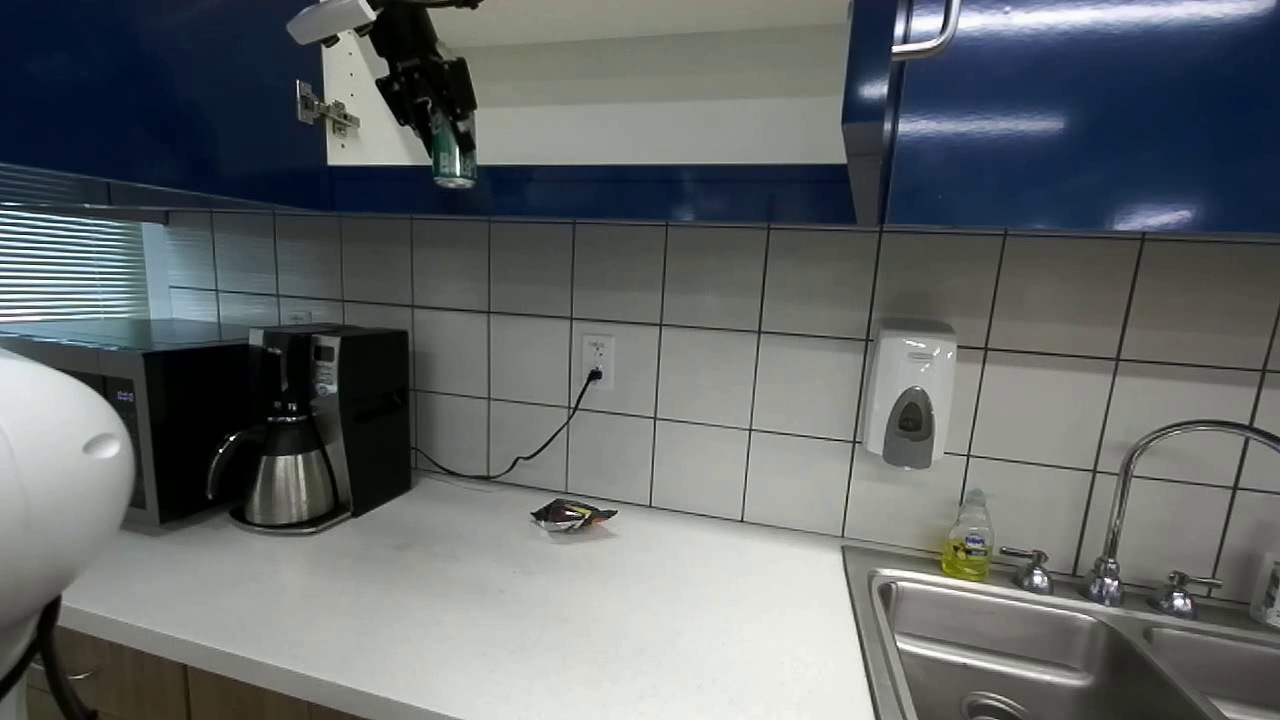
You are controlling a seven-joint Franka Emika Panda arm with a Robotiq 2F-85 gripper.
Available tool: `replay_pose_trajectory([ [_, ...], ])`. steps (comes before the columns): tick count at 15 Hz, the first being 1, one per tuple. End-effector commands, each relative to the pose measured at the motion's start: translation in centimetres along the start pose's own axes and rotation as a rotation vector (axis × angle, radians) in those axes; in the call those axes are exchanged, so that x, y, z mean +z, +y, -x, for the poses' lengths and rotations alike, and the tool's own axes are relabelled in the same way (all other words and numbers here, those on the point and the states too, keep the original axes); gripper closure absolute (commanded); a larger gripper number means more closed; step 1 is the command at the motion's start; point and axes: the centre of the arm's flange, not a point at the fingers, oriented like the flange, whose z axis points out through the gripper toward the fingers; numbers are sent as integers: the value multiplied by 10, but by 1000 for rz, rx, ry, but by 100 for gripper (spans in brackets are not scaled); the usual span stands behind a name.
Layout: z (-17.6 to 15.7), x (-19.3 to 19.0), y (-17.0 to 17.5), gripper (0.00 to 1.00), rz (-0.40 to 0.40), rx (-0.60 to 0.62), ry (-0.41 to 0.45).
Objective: Put the green can in the open upper cabinet.
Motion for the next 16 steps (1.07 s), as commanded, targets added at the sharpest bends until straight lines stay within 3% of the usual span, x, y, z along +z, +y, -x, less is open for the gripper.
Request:
replay_pose_trajectory([
  [1,-34,-17,-7,62,13,6,-6],
  [16,-90,-41,-12,62,17,46,6],
])
